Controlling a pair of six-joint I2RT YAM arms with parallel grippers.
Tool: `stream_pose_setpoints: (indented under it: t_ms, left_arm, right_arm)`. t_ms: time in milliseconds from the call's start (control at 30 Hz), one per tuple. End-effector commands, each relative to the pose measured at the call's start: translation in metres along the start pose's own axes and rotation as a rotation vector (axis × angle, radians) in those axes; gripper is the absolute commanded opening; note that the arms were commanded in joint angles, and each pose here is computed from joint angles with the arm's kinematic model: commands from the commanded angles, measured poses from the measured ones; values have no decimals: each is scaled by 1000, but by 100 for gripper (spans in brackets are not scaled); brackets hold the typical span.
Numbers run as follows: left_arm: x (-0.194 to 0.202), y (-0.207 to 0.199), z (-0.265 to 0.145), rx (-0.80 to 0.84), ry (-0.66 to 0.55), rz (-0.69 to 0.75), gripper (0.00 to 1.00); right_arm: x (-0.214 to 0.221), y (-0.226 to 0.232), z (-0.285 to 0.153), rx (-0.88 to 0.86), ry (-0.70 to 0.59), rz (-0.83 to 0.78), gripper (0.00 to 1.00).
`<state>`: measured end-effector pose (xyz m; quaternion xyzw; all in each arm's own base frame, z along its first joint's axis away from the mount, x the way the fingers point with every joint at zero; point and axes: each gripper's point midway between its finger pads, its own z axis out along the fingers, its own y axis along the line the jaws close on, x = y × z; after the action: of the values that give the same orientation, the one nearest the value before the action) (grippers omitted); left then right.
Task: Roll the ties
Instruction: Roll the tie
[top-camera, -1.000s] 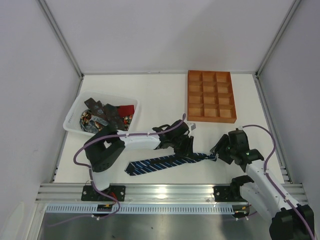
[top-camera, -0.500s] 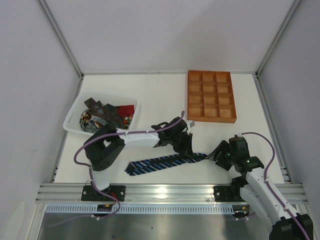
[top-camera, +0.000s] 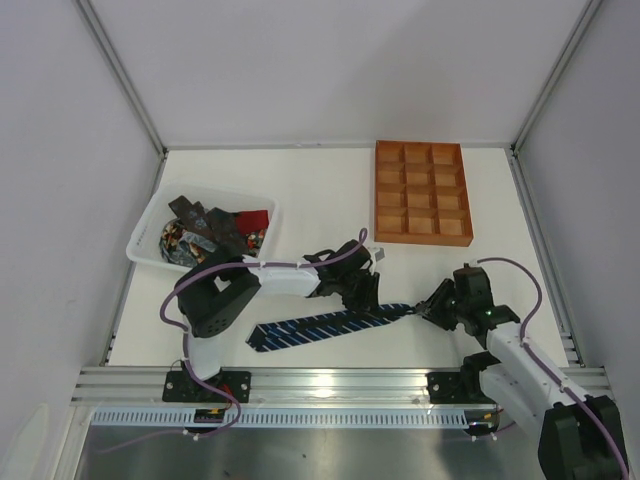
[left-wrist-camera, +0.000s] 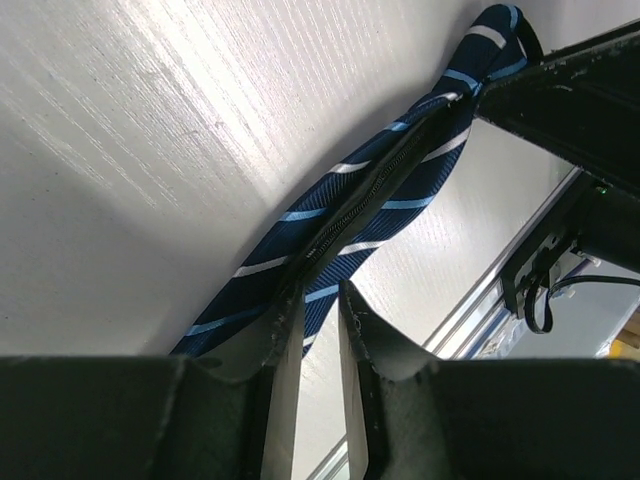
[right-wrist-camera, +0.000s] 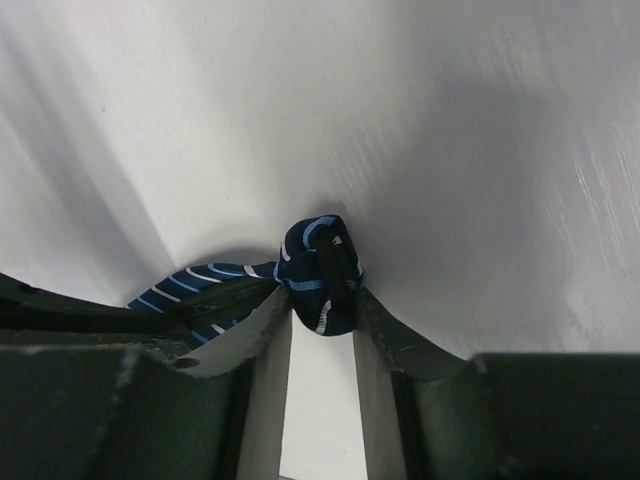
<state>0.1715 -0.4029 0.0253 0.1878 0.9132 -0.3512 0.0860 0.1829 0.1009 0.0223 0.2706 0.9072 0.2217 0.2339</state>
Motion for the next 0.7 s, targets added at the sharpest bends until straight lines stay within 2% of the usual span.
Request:
stream_pose_setpoints:
  t_ms: [0,67,100,167,300,500,667]
  left_arm:
    - [2,0,5,28,-4,25,25]
    - [4,3,6,28,1,22,24]
    - [6,4,7,25,3,20,24]
    - [8,6,7,24,6,21,24]
    - [8,5,6,26,6,23,24]
    - [6,1,4,37,0,26,23]
    - [6,2,5,35,2,23,23]
  right_arm:
    - [-9,7,3,-14,-20,-63,33]
    - [-13,15,0,-23,-30,-109,22]
    - [-15,16,-1,-2,-44,-138,21]
    - [-24,24,-7,3,-71,-192,10]
    - [-28,44,-16,-19,-119,-301,1]
    - [-18,75,-25,-23,-160,-504,0]
    - [-8,77,-24,64,-190,-597,0]
